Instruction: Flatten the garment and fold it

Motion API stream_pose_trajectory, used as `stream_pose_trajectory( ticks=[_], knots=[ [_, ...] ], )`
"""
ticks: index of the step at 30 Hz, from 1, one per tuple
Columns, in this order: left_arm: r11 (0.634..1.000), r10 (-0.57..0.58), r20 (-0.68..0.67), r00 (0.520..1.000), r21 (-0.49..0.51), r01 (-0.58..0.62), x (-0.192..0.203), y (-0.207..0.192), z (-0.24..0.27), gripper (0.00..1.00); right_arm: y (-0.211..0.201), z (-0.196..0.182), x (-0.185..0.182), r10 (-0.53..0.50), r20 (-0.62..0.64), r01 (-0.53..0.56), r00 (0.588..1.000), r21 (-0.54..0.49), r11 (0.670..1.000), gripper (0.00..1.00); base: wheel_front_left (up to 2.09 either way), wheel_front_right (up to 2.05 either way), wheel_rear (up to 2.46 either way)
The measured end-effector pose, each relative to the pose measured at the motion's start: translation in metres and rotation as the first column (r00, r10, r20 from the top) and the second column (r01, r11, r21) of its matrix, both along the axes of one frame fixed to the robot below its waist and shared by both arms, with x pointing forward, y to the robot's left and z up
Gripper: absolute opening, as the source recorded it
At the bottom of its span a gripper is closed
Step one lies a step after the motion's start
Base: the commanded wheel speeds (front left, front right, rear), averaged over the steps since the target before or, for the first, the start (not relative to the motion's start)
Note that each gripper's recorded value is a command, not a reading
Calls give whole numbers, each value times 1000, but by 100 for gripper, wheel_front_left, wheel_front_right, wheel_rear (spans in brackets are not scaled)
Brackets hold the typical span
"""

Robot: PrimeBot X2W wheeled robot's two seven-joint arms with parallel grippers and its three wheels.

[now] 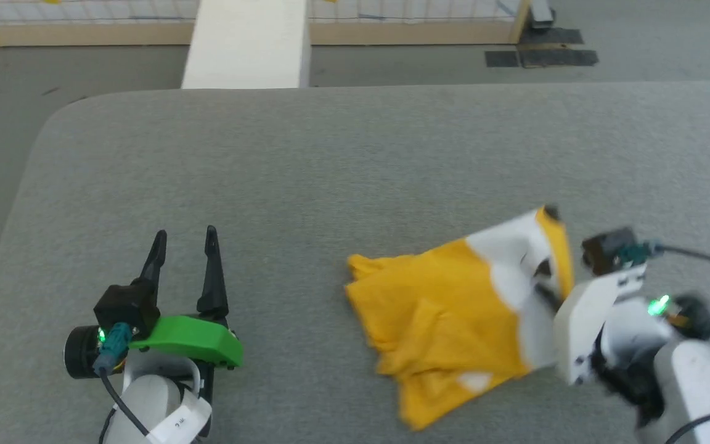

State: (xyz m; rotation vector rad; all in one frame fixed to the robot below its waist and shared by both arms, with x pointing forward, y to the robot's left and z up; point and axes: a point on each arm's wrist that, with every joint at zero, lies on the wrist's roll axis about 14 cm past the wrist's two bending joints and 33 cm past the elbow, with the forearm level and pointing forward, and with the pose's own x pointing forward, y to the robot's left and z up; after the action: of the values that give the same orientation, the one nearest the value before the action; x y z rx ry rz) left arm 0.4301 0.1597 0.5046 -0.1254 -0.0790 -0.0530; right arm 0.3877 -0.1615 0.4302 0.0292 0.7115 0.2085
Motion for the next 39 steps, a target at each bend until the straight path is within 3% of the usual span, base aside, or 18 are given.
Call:
stream_pose_trajectory(
  ticks=[3, 9, 16, 23, 29, 34, 39],
  knots=[
    [999, -37, 5, 999, -3, 37, 7, -14, 0, 100, -42, 25, 15, 10, 82, 8, 997, -211, 977, 0, 0, 0, 0],
    [991, -136, 25, 990, -6, 136, 25, -51, 2, 100, -120, 63, 25, -67, 179, 135, 982, -399, 907, 0, 0, 0, 0],
    [966, -259, 53, 964, 11, 259, 51, -98, 2, 100, -218, 73, 6, -277, 227, 353, 934, -455, 818, 0, 0, 0, 0],
    [939, -343, 55, 938, 53, 340, 82, -126, -11, 100, -297, 74, -5, -436, 276, 515, 856, -513, 687, 0, 0, 0, 0],
    [915, -399, 25, 917, 72, 397, 102, -143, -31, 100, -343, 73, -10, -486, 278, 541, 829, -620, 568, 0, 0, 0, 0],
    [904, -422, -25, 906, 63, 423, 112, -151, -57, 100, -371, 78, -11, -532, 323, 594, 783, -643, 484, 0, 0, 0, 0],
    [902, -424, -68, 903, 52, 428, 115, -149, -80, 100, -381, 62, -14, -561, 313, 600, 766, -660, 451, 0, 0, 0, 0]
  ],
)
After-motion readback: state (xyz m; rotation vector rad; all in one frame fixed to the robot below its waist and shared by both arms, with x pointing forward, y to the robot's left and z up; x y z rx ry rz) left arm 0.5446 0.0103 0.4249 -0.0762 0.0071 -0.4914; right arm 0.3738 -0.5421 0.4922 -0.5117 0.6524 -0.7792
